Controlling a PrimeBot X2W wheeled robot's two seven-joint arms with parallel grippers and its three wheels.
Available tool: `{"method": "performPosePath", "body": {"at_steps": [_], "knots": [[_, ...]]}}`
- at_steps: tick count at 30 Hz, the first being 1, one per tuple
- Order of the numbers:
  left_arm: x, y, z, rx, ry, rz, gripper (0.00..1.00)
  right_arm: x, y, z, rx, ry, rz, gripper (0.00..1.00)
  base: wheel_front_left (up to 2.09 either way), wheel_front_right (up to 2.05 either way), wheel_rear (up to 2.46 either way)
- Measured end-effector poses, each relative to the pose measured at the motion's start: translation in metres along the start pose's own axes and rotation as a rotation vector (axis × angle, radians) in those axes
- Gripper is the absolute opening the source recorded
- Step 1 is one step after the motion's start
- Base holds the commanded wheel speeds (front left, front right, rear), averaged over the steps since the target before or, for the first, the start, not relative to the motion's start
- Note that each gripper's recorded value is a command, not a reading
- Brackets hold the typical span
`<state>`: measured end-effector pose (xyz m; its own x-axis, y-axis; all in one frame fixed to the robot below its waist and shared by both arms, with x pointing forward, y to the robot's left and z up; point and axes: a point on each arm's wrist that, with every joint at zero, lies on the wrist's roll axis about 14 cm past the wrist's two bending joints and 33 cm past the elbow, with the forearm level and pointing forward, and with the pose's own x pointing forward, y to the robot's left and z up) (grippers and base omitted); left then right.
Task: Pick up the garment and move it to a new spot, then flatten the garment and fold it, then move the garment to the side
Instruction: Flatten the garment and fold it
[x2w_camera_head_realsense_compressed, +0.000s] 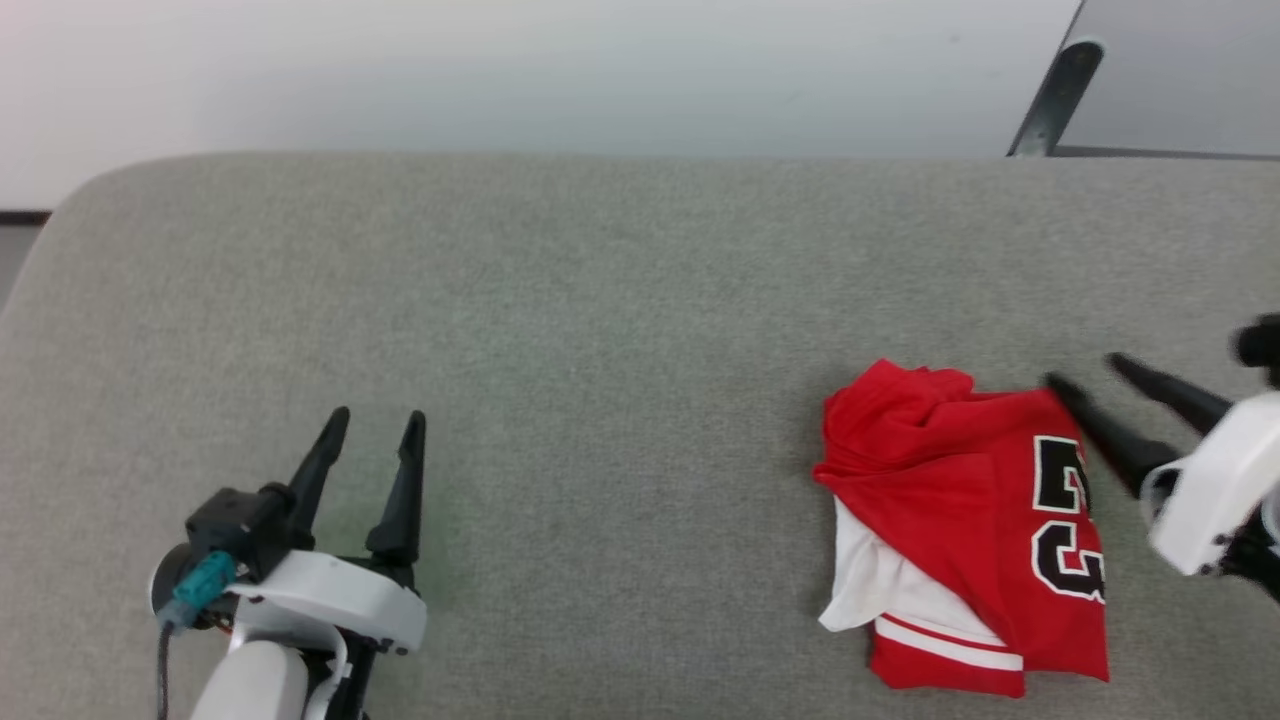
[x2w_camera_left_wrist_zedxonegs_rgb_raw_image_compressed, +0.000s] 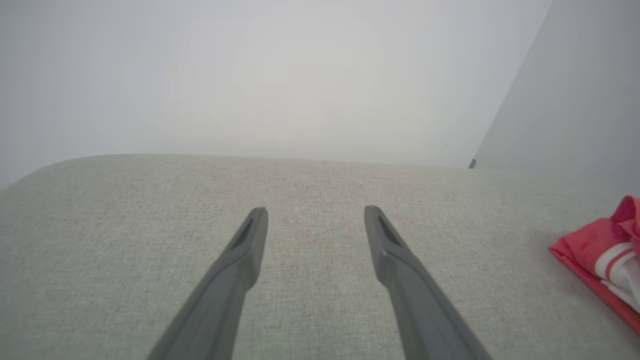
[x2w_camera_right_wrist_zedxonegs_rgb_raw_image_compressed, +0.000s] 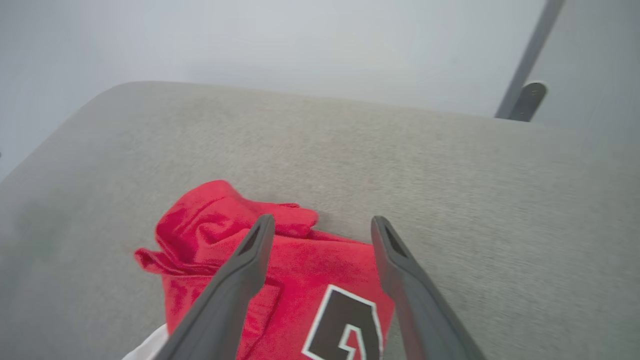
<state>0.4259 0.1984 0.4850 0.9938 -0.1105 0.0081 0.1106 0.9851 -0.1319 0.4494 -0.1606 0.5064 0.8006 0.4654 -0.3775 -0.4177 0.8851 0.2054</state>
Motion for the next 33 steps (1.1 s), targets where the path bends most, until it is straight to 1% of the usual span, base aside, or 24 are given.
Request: {"method": "performPosePath", "body": {"at_steps": [3,5,12,18,25,33], "knots": [[0.002,0.001,0.006,0.007,-0.011,-0.006,1.0,-0.018,-0.029,0.004,-0.002,-0.064,-0.103,1.0,0.0,0.0,0.0],[0.003,0.001,0.009,0.01,-0.015,-0.008,1.0,-0.03,-0.046,0.004,0.019,-0.113,-0.163,1.0,0.0,0.0,0.0],[0.001,0.003,0.015,0.021,-0.027,-0.01,1.0,-0.067,-0.081,-0.001,0.049,-0.255,-0.313,1.0,0.0,0.0,0.0],[-0.012,0.008,0.014,0.052,-0.024,0.0,1.0,-0.08,-0.083,-0.008,0.067,-0.323,-0.35,1.0,0.0,0.0,0.0],[-0.033,0.009,0.015,0.078,-0.037,0.027,1.0,-0.093,-0.079,-0.009,0.073,-0.359,-0.36,1.0,0.0,0.0,0.0],[-0.04,0.007,0.019,0.077,-0.05,0.028,1.0,-0.102,-0.078,-0.01,0.085,-0.363,-0.376,1.0,0.0,0.0,0.0]]}}
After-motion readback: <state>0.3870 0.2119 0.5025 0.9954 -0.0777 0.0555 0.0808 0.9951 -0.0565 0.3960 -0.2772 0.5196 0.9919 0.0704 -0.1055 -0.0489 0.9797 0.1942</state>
